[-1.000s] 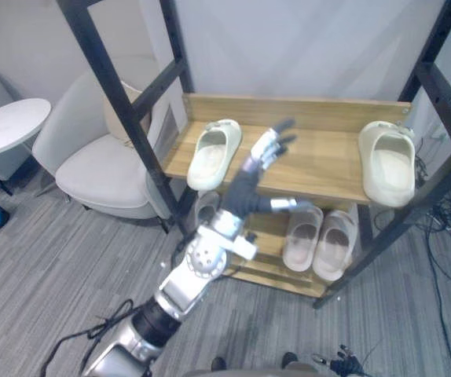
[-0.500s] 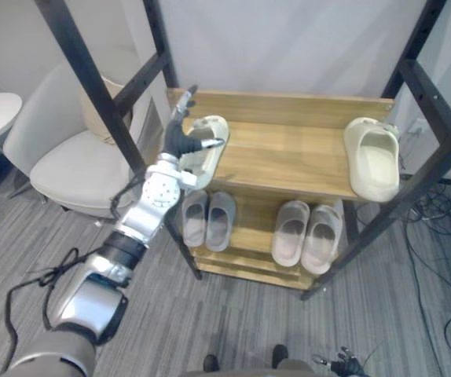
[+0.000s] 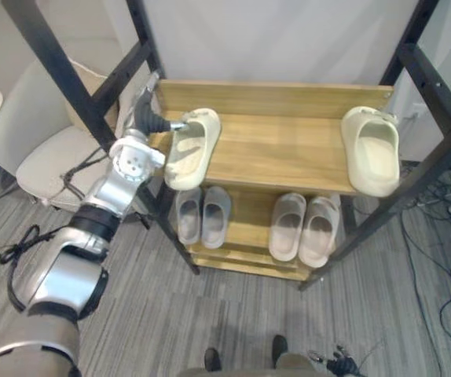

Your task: Organize the slippers on the shoe rack

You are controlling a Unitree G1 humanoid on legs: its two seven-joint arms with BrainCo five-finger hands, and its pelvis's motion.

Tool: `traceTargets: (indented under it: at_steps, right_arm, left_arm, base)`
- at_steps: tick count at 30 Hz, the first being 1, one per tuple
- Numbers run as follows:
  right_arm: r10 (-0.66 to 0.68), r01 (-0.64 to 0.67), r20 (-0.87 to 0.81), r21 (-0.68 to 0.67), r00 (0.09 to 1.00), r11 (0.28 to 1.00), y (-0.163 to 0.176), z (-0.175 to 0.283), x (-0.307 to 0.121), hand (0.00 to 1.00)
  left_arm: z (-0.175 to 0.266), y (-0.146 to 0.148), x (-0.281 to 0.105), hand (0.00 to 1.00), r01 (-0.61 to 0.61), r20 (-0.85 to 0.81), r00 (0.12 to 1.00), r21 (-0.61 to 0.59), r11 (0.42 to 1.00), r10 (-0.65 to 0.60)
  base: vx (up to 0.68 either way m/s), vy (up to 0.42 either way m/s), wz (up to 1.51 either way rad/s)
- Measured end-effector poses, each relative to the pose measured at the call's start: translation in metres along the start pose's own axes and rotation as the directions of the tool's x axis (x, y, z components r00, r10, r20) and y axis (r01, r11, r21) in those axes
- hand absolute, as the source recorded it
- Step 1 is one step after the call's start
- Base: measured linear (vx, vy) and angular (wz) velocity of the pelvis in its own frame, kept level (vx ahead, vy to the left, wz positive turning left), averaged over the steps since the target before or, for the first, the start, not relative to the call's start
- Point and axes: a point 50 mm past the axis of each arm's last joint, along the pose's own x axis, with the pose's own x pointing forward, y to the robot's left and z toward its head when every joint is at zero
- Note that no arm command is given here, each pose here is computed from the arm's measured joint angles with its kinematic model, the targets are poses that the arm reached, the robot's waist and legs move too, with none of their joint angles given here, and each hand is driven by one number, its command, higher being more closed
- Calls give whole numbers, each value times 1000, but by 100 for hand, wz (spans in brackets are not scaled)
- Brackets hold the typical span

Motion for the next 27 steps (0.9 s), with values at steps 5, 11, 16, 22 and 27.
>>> traceTargets:
  at_steps: [5, 11, 16, 22, 27]
  right_arm:
    - [3, -3, 6, 1, 1000, 1000, 0, 0, 0, 0]
    - [-2, 2, 8, 12, 1000, 1000, -1, 1, 0, 0]
    - [-14, 14, 7, 30, 1000, 999, -4, 1, 0, 0]
    - [-15, 15, 6, 34, 1000, 999, -5, 1, 0, 0]
    - [-15, 14, 6, 35, 1000, 999, -5, 1, 0, 0]
  left_arm:
    - [-8, 0, 1, 0, 29, -31, 999, 65, 997, -27]
    - [-20, -1, 2, 100, 76, -89, 994, 187, 979, -60]
    - [-25, 4, 4, 100, 92, -118, 991, 225, 970, -66]
    - [-28, 15, 7, 100, 72, -130, 991, 255, 964, -40]
    - [-24, 17, 9, 100, 61, -118, 992, 251, 966, -32]
  base:
    - [25, -6, -9]
    - [20, 3, -10]
    - [-11, 6, -17]
    - [-19, -1, -30]
    - [0, -11, -4]
